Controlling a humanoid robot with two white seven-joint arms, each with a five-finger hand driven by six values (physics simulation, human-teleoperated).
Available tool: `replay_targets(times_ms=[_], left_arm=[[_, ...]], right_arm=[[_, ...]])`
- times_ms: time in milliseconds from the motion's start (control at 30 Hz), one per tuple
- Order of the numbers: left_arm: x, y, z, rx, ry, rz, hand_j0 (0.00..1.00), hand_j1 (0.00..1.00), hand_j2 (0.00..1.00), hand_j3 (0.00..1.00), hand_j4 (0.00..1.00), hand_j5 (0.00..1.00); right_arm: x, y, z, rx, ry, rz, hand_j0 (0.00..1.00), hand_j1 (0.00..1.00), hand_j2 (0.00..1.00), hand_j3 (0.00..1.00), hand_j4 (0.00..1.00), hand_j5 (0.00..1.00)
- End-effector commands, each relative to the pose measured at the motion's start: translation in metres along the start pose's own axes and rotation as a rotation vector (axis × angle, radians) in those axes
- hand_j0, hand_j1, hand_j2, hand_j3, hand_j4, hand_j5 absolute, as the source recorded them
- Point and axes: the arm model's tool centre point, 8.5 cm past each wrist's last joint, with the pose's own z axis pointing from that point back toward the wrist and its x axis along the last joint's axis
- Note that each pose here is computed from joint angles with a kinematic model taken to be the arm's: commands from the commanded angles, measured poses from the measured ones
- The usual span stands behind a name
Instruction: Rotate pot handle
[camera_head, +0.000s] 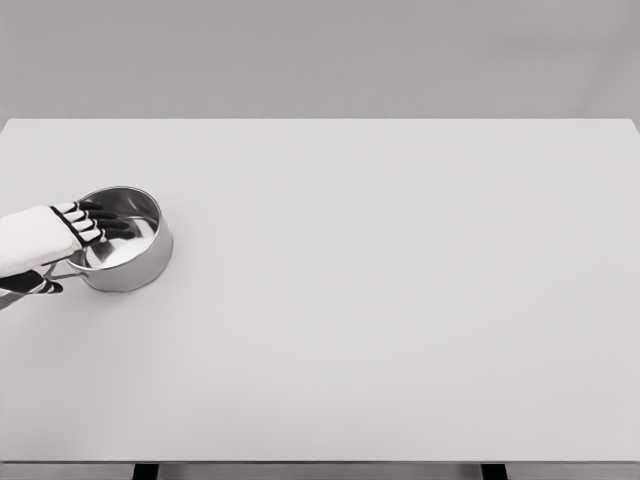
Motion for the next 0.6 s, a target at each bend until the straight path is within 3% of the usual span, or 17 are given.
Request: replay_targets(times_ms=[0, 333, 433, 567], left_arm=[[0.000, 0.003, 0.002, 0.012, -0.001, 0.019, 1.00, 1.00, 1.00, 1.00, 1.00, 1.00], [0.006, 0.004, 0.009, 0.046, -0.020, 0.089, 1.00, 1.00, 1.00, 1.00, 1.00, 1.00], [0.003, 0.009, 0.012, 0.118, -0.006, 0.099, 1.00, 1.00, 1.00, 1.00, 1.00, 1.00], [0.004, 0.007, 0.012, 0.129, -0.007, 0.099, 1.00, 1.00, 1.00, 1.00, 1.00, 1.00]], right_arm=[[0.000, 0.000, 0.000, 0.001, -0.001, 0.000, 1.00, 1.00, 1.00, 1.00, 1.00, 1.00], [0.000, 0.000, 0.000, 0.001, 0.000, 0.000, 1.00, 1.00, 1.00, 1.00, 1.00, 1.00], [0.000, 0.000, 0.000, 0.001, 0.000, 0.000, 1.00, 1.00, 1.00, 1.00, 1.00, 1.00], [0.000, 0.000, 0.000, 0.001, 0.000, 0.000, 1.00, 1.00, 1.00, 1.00, 1.00, 1.00]])
